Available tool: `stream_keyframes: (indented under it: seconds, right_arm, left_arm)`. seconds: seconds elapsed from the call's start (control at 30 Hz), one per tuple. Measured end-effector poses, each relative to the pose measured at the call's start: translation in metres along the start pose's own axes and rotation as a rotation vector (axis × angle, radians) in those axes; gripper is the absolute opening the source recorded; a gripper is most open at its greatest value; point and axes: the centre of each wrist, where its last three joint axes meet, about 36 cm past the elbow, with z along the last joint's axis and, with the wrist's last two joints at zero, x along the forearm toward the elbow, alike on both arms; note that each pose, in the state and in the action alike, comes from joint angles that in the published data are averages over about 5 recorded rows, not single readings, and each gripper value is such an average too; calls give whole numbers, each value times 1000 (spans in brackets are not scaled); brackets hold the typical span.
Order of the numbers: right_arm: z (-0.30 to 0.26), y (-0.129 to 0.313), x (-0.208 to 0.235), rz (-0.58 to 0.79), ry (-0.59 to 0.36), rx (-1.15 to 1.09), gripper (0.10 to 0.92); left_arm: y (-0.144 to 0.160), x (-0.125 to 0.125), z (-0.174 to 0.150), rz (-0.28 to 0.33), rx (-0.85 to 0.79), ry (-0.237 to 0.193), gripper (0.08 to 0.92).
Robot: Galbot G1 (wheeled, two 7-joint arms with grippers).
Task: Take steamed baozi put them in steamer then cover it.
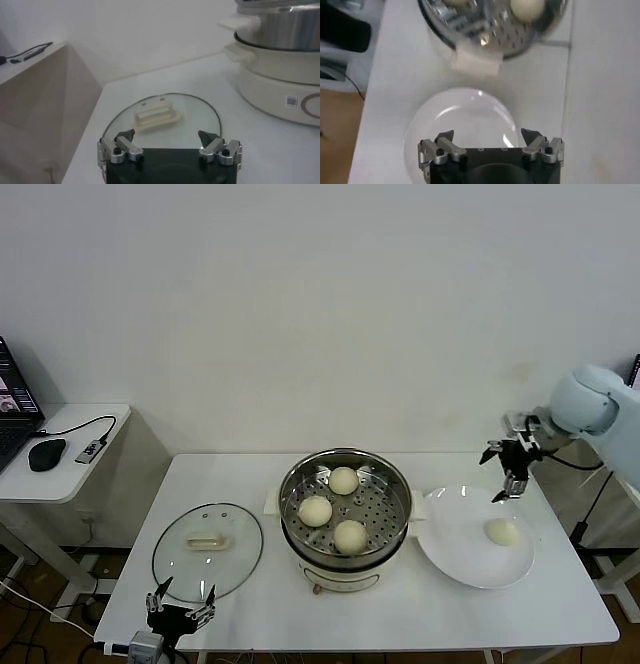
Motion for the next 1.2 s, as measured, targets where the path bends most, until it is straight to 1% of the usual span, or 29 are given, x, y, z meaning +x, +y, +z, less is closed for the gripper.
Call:
stream_keyframes:
  seconds: [0.27, 0.5, 0.87, 1.2]
  right_arm:
    - [36, 4, -40, 1, 46, -26, 823]
    - [51, 12, -72, -5, 66, -31, 823]
    - [57, 26, -113, -41, 94, -16, 823]
    - [59, 34, -137, -57, 110, -3, 823]
  left_arm:
    - [1, -1, 6, -1, -1, 19, 823]
    - [5, -2, 10, -8, -5, 31, 823]
    - [7, -5, 12, -9, -15, 36, 823]
    - [6, -6, 15, -6, -15, 45, 823]
